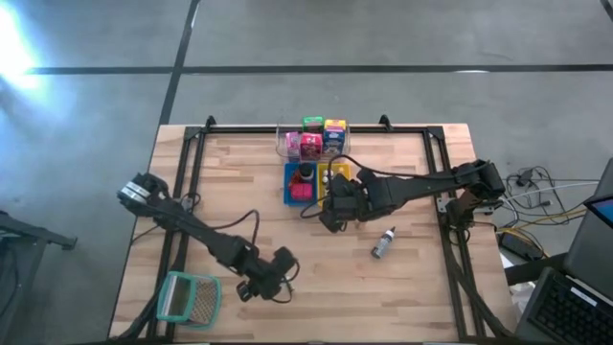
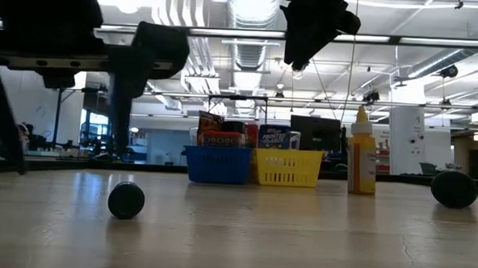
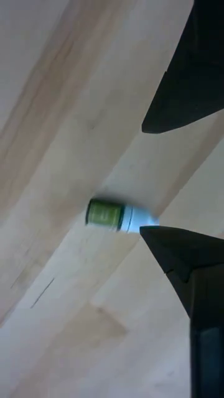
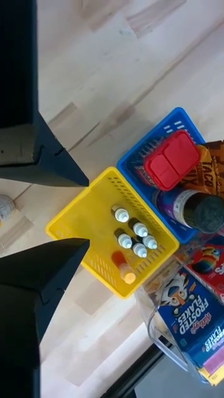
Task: Pick & Place Kitchen Items
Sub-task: Put the small green food coloring bottle into the yellow bin
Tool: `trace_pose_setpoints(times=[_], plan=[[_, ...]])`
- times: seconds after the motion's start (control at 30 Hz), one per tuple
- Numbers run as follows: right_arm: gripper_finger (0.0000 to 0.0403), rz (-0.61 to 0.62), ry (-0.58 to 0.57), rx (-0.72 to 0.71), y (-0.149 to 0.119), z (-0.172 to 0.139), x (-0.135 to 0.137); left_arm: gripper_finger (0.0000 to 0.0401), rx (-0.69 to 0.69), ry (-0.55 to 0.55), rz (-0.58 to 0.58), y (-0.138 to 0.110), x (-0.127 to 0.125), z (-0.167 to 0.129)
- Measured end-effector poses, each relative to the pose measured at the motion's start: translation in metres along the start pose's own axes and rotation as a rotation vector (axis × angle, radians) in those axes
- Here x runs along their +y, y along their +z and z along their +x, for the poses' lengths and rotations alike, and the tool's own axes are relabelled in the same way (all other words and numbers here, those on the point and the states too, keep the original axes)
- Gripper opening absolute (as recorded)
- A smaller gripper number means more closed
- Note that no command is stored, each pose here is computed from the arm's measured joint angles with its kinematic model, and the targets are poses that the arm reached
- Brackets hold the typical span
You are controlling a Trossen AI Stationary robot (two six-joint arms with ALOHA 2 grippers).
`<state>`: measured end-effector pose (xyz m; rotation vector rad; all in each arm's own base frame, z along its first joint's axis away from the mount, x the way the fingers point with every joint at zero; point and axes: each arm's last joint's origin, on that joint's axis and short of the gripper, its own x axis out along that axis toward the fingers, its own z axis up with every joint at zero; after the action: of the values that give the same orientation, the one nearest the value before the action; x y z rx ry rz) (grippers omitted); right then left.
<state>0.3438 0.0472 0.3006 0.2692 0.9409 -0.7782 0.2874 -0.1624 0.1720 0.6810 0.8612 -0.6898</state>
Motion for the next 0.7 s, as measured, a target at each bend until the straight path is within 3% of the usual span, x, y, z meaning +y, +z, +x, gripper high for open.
trace_pose_setpoints(times=[0.13,0.37,0.47,0.7], plan=[[0.0124,-0.009,0.015,0.015,-0.002,-0.001,0.002,0.0259,-0.029,0.017,0.002,-0.003,0.009,0.004],[0.0106,-0.031,0.009,0.03,-0.008,-0.004,0.003,0.0236,-0.064,-0.063,-0.057,-0.02,0.026,0.015],[0.0101,-0.038,0.002,0.039,-0.009,-0.005,0.003,0.0229,-0.101,-0.114,-0.068,-0.025,0.028,0.022],[0.0093,-0.043,-0.003,0.043,-0.01,-0.005,0.003,0.0226,-0.145,-0.102,-0.047,-0.025,0.029,0.039]])
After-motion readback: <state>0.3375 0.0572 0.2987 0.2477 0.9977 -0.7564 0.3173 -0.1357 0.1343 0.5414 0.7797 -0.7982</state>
